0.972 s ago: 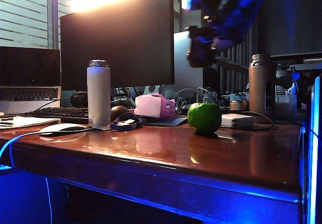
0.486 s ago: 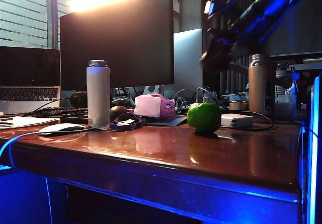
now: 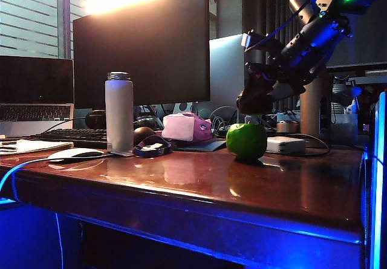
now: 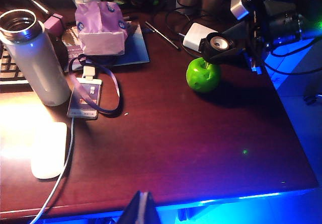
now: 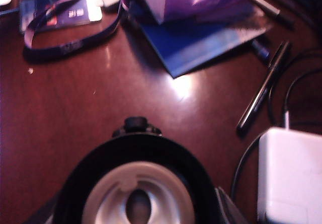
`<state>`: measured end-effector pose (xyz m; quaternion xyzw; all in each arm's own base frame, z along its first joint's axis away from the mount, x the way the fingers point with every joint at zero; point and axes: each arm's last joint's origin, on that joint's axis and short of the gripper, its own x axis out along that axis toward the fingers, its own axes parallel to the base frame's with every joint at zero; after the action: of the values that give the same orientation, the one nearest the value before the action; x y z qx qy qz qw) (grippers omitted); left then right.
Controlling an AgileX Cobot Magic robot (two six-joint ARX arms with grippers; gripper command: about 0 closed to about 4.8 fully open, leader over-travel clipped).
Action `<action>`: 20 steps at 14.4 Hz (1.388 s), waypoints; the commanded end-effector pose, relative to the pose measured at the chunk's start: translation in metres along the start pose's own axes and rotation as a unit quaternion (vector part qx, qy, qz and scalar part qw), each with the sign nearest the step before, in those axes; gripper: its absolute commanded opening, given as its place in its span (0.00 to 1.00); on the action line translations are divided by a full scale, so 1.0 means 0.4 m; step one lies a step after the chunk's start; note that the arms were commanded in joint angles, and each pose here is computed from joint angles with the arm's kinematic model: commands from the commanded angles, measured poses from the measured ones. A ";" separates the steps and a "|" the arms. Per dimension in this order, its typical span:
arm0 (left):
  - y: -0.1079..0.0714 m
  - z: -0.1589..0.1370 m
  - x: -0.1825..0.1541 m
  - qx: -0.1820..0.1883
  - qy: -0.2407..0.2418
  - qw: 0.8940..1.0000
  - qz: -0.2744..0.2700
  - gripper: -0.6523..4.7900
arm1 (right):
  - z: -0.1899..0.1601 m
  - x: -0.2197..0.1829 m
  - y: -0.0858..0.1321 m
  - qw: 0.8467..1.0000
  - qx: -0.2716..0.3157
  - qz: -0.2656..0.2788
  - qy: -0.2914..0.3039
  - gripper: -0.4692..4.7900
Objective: Stack the black thermos bottle cap from the table onto the green apple.
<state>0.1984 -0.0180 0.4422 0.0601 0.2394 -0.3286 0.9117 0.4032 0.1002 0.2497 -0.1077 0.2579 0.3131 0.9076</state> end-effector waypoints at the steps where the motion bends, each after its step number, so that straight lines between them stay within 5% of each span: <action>1: -0.001 0.003 -0.003 0.007 -0.005 1.000 -0.001 0.11 | 0.006 0.009 -0.005 1.000 -0.003 -0.001 -0.013 0.67; 20: -0.001 0.003 -0.003 0.007 -0.005 1.000 -0.001 0.11 | 0.026 0.059 0.005 0.999 -0.008 -0.012 0.048 0.67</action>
<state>0.1986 -0.0180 0.4421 0.0601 0.2398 -0.3285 0.9116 0.4218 0.1172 0.2435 -0.1341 0.3002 0.2973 0.8964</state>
